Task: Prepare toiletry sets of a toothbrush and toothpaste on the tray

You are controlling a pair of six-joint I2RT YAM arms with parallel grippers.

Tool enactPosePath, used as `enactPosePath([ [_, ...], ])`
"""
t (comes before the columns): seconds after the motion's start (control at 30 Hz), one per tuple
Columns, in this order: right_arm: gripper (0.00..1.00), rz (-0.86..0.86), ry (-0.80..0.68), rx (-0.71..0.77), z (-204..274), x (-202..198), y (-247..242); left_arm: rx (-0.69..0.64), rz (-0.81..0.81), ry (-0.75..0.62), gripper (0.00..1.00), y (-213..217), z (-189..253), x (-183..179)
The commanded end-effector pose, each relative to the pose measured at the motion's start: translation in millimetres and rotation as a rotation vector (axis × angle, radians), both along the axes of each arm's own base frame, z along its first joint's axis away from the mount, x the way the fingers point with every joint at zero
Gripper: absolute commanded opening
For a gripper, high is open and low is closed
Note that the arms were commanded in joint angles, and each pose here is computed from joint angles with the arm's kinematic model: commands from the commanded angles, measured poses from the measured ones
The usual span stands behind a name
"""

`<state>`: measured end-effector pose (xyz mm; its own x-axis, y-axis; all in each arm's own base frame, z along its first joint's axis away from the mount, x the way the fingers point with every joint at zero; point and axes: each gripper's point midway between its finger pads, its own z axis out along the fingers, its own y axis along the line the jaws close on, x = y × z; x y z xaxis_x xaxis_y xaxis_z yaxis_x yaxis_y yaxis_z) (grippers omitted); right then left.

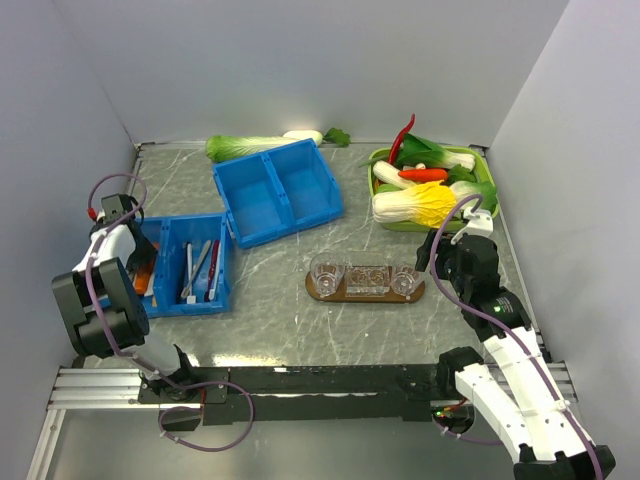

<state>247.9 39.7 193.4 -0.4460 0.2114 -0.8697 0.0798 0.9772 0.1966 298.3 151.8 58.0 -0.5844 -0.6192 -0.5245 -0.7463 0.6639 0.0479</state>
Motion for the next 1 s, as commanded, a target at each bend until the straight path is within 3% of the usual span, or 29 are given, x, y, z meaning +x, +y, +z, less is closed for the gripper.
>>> enactPosePath([
  [0.0, 0.83, 0.000, -0.053, -0.003, 17, 4, 0, -0.039, -0.009, 0.050, 0.51, -7, -9, -1],
  [0.2, 0.83, -0.006, -0.051, -0.010, 18, 6, -1, -0.061, -0.014, 0.094, 0.57, -9, -20, -1],
  [0.33, 0.83, -0.012, -0.054, -0.011, 19, 6, -2, -0.083, -0.027, 0.127, 0.51, -11, -28, -1],
  [0.37, 0.83, -0.008, -0.055, -0.012, 19, 6, -2, -0.092, -0.034, 0.139, 0.48, -14, -32, -2],
  [0.47, 0.83, -0.013, -0.056, -0.012, 19, 6, -3, -0.101, -0.046, 0.144, 0.28, -16, -33, -1],
  [0.5, 0.83, -0.014, -0.055, -0.012, 18, 6, -3, -0.098, -0.044, 0.137, 0.15, -15, -32, 0],
  [0.6, 0.83, -0.014, -0.056, -0.013, 19, 5, -3, -0.084, -0.044, 0.116, 0.01, -16, -25, -2],
  [0.97, 0.83, -0.018, -0.063, -0.011, 20, 4, -4, 0.084, 0.002, -0.207, 0.01, -4, 62, 2],
])
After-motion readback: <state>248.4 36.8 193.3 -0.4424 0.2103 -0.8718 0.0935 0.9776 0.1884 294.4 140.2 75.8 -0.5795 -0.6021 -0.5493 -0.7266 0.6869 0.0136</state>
